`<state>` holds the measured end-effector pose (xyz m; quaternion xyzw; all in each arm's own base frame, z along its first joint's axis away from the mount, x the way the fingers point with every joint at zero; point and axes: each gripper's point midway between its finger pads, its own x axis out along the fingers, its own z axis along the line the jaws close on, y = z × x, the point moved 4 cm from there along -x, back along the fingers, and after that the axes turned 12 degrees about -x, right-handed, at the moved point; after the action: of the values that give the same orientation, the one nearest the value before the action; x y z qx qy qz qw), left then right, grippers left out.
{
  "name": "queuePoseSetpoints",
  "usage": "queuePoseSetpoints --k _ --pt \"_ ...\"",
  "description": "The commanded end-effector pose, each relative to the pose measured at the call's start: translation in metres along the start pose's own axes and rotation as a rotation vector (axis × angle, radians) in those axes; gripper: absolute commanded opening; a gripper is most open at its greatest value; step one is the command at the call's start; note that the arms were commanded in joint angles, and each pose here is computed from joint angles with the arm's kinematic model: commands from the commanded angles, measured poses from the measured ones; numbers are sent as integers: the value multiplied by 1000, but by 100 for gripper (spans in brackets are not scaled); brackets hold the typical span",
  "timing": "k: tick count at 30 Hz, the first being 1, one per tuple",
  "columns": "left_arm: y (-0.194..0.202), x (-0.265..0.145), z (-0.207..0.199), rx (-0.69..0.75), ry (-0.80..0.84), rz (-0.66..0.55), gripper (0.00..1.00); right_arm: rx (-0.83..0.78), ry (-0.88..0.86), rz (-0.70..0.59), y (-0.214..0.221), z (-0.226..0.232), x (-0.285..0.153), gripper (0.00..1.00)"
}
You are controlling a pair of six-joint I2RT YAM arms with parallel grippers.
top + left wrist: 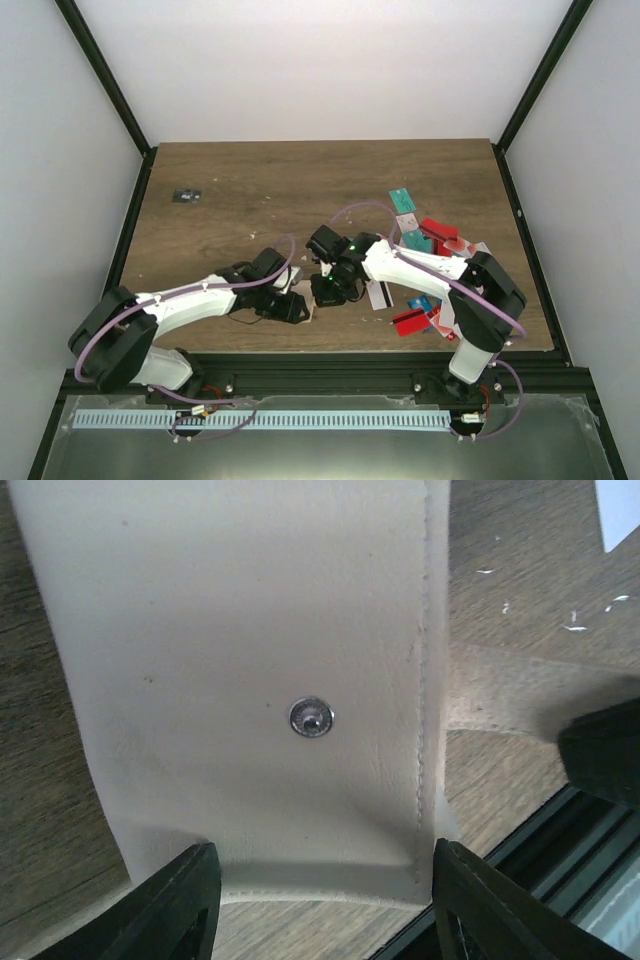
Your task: Put the credit cards into the card holder
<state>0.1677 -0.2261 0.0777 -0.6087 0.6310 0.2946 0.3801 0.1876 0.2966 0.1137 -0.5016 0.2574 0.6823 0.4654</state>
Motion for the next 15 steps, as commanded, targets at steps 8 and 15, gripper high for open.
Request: queuePoseSetpoints --k 8,15 --pt "-13 1 0 -7 -36 -81 49 -12 -16 -41 -8 8 -19 1" --pt "-20 -12 -3 -25 -44 -142 46 -13 6 -26 -4 3 -17 1"
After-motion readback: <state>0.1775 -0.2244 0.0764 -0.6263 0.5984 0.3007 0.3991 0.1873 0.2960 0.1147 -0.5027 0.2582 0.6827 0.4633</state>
